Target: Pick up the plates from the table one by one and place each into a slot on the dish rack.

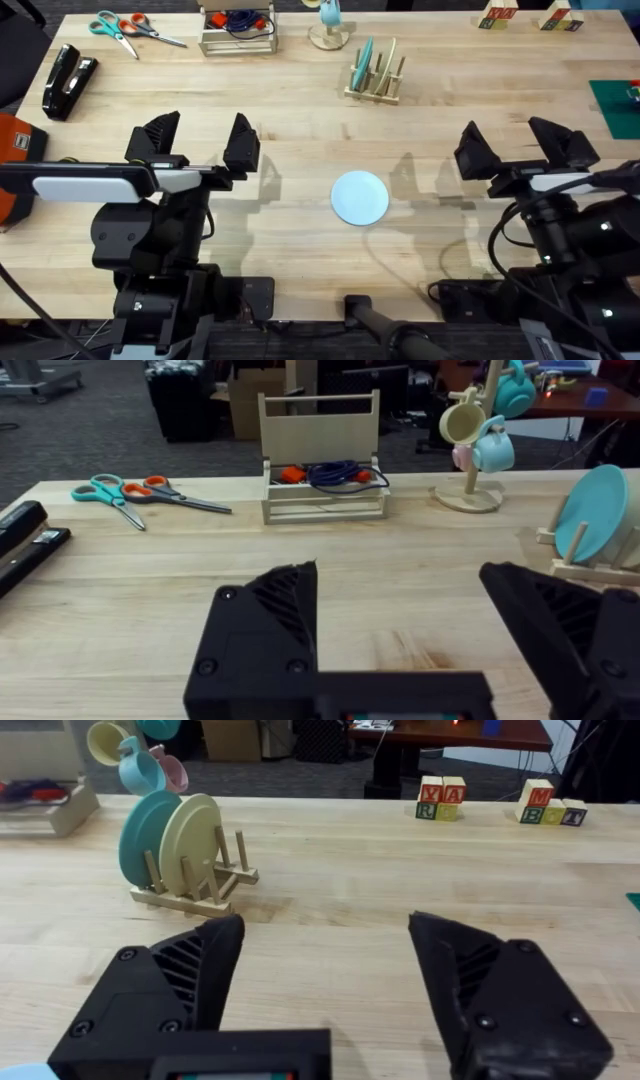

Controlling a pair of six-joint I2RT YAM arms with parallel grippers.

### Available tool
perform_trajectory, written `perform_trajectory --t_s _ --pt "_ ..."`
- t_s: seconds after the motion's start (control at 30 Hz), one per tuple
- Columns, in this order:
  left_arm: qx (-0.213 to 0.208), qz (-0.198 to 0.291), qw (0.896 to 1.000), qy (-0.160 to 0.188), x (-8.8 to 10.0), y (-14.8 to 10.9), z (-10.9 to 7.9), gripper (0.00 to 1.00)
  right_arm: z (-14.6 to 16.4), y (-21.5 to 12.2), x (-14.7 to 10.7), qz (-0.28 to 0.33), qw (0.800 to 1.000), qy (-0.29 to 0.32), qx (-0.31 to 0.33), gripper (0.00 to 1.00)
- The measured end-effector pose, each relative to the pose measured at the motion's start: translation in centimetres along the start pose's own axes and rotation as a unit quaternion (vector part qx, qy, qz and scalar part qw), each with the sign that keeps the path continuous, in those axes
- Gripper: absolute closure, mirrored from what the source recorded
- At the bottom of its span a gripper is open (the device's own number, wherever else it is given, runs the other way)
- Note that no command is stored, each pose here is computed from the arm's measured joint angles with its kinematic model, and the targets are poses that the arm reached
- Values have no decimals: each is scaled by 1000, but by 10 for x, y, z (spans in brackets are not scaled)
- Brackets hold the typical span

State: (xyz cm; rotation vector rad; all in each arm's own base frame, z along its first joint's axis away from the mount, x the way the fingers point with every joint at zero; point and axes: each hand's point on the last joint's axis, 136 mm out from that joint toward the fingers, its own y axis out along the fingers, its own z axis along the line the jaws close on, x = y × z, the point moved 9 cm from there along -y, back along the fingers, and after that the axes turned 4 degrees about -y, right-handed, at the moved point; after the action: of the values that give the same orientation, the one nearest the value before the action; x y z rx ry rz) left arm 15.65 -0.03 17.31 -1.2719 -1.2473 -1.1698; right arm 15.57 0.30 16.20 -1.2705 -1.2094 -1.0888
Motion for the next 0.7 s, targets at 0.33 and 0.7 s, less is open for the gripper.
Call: perform_trajectory --t_s 0.33,0.7 --pt "0 0 1000 0 0 0 0 8 0 0 -1 3 1000 0 0 7" --pt "0 -1 1000 0 0 0 0 8 0 0 -1 3 1000 0 0 7"
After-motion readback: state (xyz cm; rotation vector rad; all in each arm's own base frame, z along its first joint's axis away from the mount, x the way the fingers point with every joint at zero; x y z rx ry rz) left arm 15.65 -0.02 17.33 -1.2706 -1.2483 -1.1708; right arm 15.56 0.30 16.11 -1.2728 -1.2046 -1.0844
